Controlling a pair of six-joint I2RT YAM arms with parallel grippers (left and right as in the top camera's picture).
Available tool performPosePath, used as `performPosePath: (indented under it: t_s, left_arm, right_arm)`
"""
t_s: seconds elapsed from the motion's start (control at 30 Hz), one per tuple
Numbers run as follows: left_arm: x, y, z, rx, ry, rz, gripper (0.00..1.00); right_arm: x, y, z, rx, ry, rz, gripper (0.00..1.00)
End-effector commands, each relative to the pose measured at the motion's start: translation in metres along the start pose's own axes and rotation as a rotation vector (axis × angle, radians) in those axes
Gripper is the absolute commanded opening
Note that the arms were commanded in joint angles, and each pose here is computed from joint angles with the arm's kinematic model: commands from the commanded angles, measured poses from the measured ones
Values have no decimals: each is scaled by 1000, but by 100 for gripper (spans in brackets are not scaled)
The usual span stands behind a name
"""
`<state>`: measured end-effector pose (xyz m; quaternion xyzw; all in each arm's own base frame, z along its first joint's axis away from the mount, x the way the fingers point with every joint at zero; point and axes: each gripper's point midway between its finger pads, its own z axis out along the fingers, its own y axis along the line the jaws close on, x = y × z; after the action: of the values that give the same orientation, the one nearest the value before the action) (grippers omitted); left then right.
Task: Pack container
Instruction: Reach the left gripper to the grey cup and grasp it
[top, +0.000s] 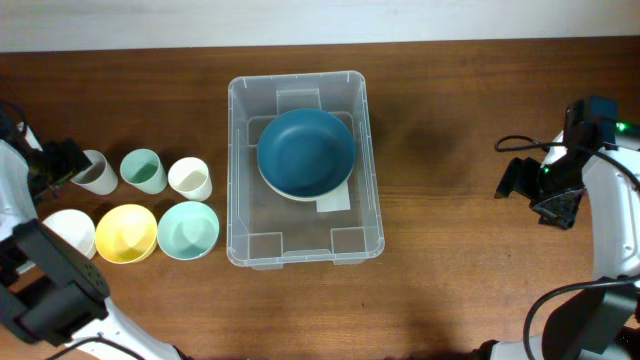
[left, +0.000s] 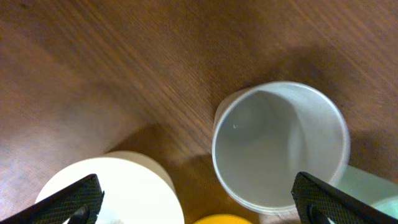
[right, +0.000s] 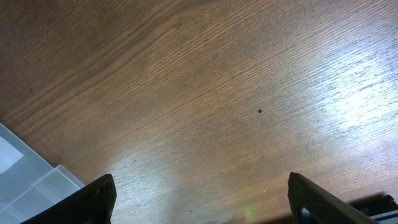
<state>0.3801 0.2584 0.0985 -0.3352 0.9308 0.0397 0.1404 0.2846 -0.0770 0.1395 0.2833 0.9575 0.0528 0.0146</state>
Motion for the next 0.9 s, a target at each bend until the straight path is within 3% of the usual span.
performPosePath:
  t_s: [0.0, 0.07, 0.23, 0.27, 0.47, 0.67, 0.87]
  left_arm:
    - [4, -1, 32, -3, 53, -6, 95]
    - [10, -1, 48, -7, 89, -6, 89]
    - [9, -2, 62, -3, 89, -6, 51]
    - [3, -3, 62, 2, 69, -5, 36]
    - [-7, -18, 62, 19, 21, 20, 2]
    - [-30, -34, 40, 35, -51, 47, 0]
    - [-73, -39, -49, 56, -214, 48, 1]
  right_arm:
    - [2, 3, -3, -9, -9, -15, 84]
    - [2, 3, -3, -9, -8, -15, 84]
    - [5, 2, -3, -6, 2, -14, 84]
    - [5, 2, -3, -6, 2, -14, 84]
    - [5, 2, -3, -6, 3, -14, 84]
    - [5, 2, -3, -6, 2, -14, 84]
    - [5, 2, -3, -6, 1, -18, 84]
